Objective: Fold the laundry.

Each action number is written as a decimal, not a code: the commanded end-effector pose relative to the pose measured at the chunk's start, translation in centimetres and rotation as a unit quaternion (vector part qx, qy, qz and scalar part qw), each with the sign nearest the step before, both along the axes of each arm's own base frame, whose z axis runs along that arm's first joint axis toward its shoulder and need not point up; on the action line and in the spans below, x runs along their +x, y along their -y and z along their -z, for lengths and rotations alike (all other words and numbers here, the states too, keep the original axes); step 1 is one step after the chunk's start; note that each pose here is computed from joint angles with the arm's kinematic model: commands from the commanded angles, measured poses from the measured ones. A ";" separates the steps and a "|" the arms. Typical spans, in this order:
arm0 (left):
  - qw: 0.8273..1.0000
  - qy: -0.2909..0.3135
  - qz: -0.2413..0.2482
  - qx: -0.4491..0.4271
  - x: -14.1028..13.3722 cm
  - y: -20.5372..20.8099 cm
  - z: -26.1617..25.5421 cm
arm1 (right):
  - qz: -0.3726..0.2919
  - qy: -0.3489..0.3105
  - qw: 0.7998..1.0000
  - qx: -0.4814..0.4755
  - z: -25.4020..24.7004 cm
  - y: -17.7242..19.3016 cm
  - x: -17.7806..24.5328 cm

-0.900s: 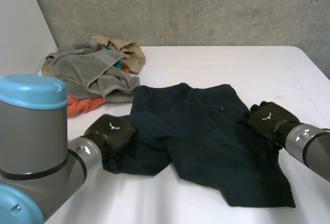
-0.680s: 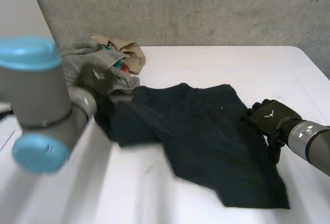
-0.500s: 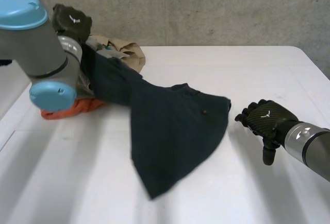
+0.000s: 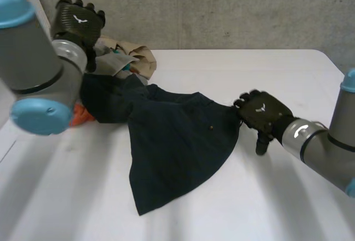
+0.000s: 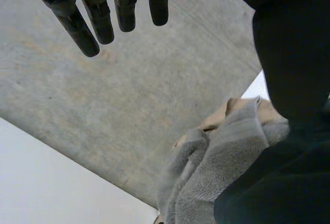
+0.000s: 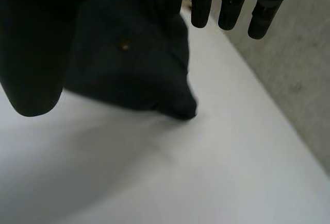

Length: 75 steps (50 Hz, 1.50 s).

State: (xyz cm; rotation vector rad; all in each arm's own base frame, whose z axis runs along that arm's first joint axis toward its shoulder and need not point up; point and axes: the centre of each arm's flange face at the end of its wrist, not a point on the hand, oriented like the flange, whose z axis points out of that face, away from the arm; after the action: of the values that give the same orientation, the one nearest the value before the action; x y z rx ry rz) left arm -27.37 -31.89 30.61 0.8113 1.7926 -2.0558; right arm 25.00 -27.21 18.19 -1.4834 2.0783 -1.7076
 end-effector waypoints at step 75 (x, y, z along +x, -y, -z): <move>0.952 0.062 0.161 0.254 -4.2 -13.6 14.2 | 0.096 0.001 0.991 0.089 -2.8 2.0 -2.3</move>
State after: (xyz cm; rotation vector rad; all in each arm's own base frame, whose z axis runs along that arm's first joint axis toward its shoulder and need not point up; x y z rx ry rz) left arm -32.46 -17.90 14.28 1.4440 2.2162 -1.6359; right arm 23.16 -30.18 20.92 -1.2633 2.3549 -1.6022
